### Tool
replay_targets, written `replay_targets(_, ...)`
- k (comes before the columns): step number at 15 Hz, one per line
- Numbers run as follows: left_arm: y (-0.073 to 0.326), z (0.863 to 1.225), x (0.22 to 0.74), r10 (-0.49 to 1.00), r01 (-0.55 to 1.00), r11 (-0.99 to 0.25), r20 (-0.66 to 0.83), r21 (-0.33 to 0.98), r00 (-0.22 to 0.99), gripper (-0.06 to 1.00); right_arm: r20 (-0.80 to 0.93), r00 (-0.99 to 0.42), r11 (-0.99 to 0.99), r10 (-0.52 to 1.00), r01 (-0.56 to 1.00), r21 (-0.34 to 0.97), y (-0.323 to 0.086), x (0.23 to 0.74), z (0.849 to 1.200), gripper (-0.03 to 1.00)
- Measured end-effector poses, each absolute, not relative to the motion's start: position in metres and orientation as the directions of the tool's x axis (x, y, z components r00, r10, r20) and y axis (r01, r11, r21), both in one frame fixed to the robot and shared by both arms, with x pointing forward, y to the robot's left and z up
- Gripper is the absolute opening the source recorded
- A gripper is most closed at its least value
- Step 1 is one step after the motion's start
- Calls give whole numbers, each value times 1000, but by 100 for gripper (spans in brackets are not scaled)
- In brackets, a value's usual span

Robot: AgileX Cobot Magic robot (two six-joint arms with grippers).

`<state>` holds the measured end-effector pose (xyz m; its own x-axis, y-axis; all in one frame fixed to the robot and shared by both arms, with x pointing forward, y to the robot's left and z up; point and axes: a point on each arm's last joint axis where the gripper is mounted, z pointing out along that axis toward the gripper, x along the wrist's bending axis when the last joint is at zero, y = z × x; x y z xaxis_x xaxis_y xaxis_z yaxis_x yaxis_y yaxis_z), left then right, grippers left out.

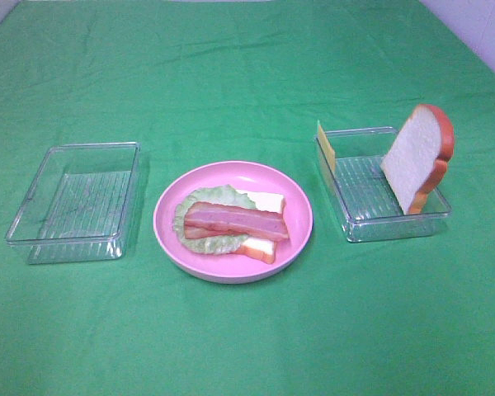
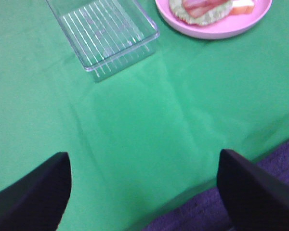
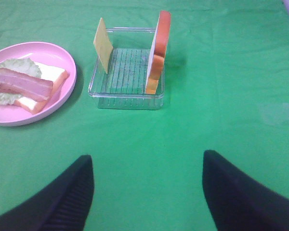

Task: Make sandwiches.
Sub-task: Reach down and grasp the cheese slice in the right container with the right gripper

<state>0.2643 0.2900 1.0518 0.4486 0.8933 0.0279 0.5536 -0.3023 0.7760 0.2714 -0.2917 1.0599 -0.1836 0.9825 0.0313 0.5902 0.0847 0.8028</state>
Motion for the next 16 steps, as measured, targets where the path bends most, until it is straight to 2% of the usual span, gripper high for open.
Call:
replay_targets(5, 304, 1055, 235, 896, 391, -222, 29, 893, 444, 78, 231, -147, -66, 962, 695, 716, -266, 343, 1071, 62)
replay_targets(10, 304, 1054, 234, 897, 397, -202, 6, 895, 441, 78, 197, -212, 51, 957, 794, 606, -242, 435, 1112, 62)
replay_targets(16, 304, 1054, 234, 899, 400, -195, 0, 895, 439, 78, 273, -258, 140, 927, 911, 388, -214, 520, 1119, 56)
